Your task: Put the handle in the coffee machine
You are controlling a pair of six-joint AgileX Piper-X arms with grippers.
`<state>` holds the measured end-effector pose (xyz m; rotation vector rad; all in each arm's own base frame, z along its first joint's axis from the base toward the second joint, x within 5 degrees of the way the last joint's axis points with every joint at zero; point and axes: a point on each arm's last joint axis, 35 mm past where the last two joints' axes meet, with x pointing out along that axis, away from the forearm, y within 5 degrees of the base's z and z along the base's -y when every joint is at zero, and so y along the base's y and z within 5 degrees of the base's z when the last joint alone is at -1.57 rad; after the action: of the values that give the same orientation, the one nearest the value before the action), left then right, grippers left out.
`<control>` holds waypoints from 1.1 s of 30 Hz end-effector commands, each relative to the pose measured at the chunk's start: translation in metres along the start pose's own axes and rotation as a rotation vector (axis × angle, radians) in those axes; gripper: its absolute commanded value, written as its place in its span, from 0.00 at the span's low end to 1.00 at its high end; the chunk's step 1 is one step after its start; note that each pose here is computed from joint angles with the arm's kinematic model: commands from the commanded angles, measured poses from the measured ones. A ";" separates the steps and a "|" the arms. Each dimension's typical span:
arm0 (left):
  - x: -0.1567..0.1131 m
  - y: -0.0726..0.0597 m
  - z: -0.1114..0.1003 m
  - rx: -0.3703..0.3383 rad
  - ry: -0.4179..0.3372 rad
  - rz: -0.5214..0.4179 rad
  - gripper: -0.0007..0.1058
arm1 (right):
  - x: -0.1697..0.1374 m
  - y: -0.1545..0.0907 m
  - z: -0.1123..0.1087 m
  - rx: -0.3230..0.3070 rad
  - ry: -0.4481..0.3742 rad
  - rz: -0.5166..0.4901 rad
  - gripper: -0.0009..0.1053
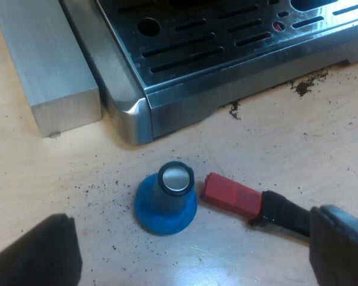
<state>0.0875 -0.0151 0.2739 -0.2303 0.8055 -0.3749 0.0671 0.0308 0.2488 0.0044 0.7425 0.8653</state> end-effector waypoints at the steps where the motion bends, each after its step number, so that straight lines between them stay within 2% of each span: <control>1: -0.001 -0.001 0.002 -0.002 -0.012 -0.009 0.76 | -0.002 0.005 0.005 -0.056 0.001 0.018 0.66; 5: -0.001 -0.001 0.002 -0.001 -0.012 -0.009 0.76 | 0.001 0.009 0.006 -0.076 0.025 0.036 0.66; 9: -0.001 -0.001 0.002 -0.001 -0.012 -0.009 0.76 | 0.003 0.012 0.009 -0.070 0.025 0.032 0.66; 13: -0.001 -0.001 0.002 0.031 -0.012 -0.009 0.76 | 0.006 0.017 0.013 -0.072 0.022 0.039 0.66; 17: 0.003 0.000 0.001 0.010 0.034 -0.029 0.76 | 0.009 0.023 0.022 -0.115 0.069 0.024 0.67; 21: 0.009 0.002 0.002 0.001 0.070 -0.053 0.76 | 0.018 0.034 0.035 -0.143 0.137 0.051 0.67; 25: 0.012 0.001 0.003 0.067 0.108 -0.113 0.76 | 0.031 0.051 0.054 -0.165 0.172 0.059 0.67; 27: 0.009 -0.001 0.004 0.082 0.128 -0.150 0.76 | 0.036 0.059 0.060 -0.144 0.171 0.035 0.67; 30: 0.000 -0.008 0.004 0.114 0.159 -0.237 0.76 | 0.047 0.071 0.067 -0.081 0.159 0.013 0.67; 33: -0.011 -0.015 0.002 0.141 0.198 -0.318 0.76 | 0.057 0.084 0.064 0.002 0.188 0.030 0.67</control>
<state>0.0830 -0.0231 0.2846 -0.1865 0.9315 -0.7175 0.0717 0.1414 0.2840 -0.0932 0.9234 0.9091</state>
